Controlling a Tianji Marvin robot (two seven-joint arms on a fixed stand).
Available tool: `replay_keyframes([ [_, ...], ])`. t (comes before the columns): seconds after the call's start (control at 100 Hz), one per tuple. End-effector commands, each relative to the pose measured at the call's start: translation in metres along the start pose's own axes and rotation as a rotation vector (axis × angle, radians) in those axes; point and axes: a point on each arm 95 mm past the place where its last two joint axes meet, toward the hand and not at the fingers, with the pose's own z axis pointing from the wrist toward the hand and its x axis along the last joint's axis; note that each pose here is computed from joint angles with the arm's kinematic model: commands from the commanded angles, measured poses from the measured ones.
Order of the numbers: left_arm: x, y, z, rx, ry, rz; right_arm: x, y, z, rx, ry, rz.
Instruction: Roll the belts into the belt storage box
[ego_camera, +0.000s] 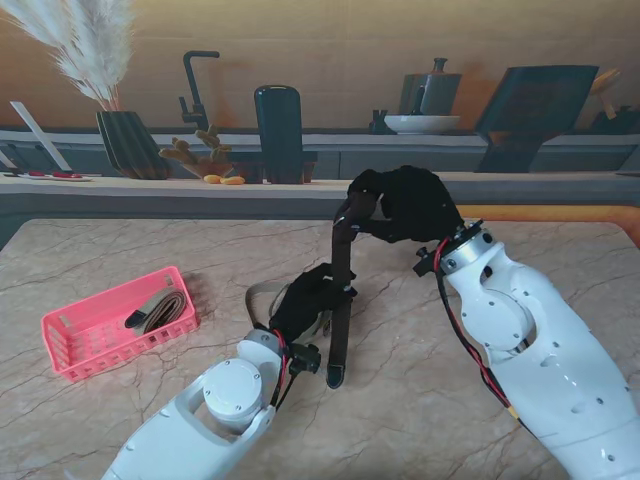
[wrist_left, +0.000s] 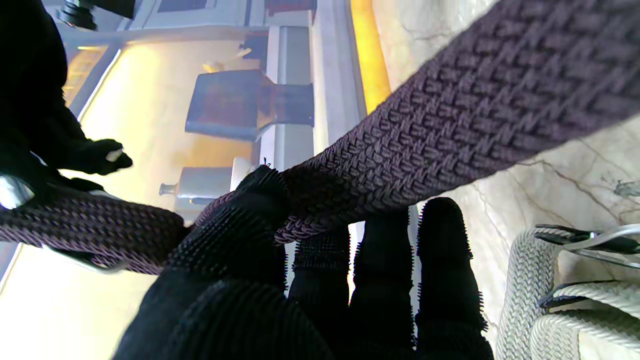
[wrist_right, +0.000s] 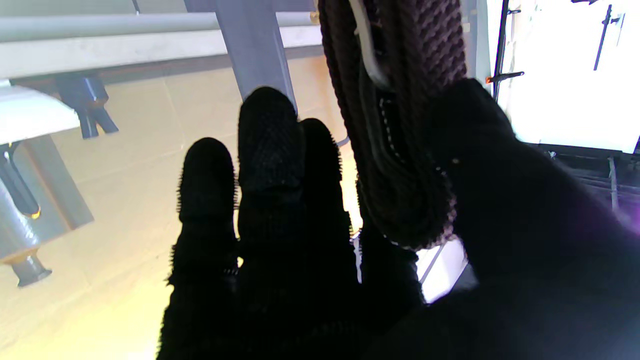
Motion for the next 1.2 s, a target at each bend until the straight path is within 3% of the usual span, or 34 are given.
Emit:
replay_keyframes([
  [0.0,0.000,0.010,-0.003,-0.014,-0.002,-0.018,0.002,-0.012,0.000,0.026,0.015,0.014],
  [0.33,0.002,0.013,-0.005,0.013,-0.021,-0.143,-0.003,-0.054,-0.005,0.123,0.039,0.008],
  [0.6,0.000,0.006,-0.006,-0.008,0.017,-0.185,-0.008,-0.083,-0.016,0.205,0.027,0.026],
  [0.76,0.000,0.005,-0.007,-0.005,0.014,-0.257,-0.005,-0.098,-0.024,0.237,0.025,0.045],
  [1.19,0.007,0.005,-0.004,0.058,0.000,-0.366,0.008,-0.122,-0.044,0.330,0.084,0.066],
])
